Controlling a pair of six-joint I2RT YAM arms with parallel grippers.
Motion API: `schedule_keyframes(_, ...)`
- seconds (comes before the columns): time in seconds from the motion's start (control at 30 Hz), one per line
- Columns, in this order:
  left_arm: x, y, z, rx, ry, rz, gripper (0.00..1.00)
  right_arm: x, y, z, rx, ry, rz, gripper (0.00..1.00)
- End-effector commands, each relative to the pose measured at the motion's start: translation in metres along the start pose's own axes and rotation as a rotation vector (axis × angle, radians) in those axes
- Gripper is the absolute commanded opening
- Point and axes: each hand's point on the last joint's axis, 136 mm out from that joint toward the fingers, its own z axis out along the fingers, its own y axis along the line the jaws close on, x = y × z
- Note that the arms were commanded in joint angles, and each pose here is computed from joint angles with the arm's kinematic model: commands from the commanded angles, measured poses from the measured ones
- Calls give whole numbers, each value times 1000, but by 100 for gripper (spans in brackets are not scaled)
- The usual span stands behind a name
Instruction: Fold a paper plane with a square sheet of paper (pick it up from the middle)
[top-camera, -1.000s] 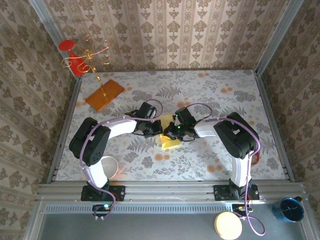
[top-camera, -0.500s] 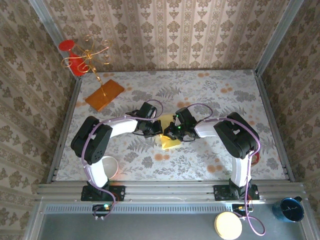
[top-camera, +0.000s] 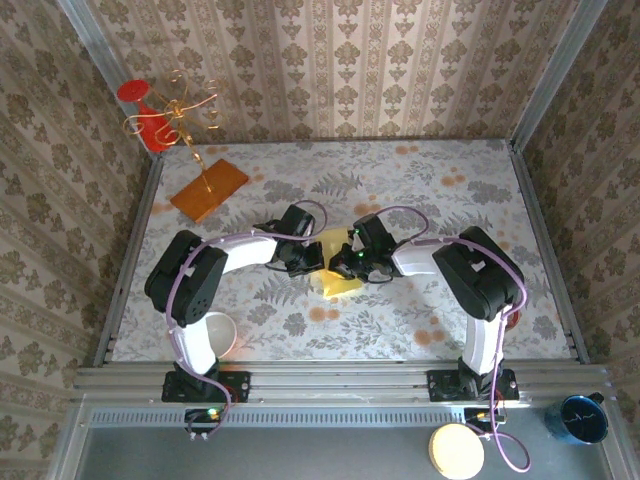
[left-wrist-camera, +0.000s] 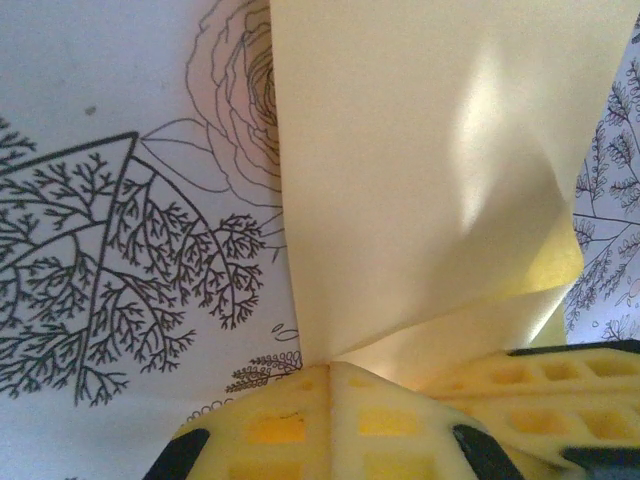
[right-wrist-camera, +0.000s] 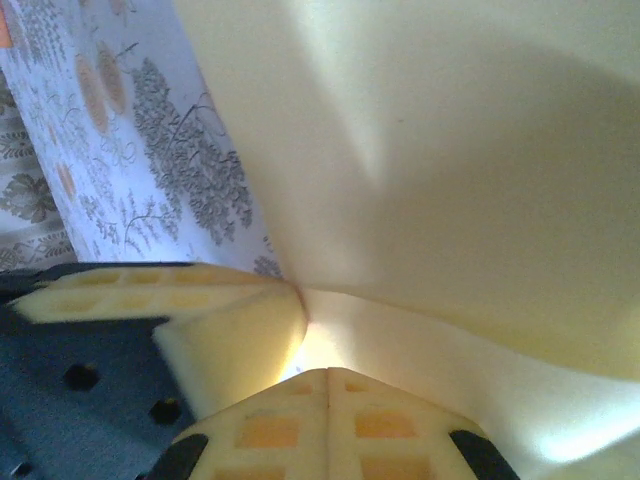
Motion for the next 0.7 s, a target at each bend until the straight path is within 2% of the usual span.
schedule_keyframes(0.0,5,17,4,-71,28,2,0,0,-3,-14,42,-20,-37,2)
schedule_keyframes(0.47,2,11,2,-53,28,14,0,1,-56,-6,189,-18,35,2)
schedule_keyframes(0.67,-5,-8,-13,-4,-12,58,0,9,-83,-4,253,-5,88,2)
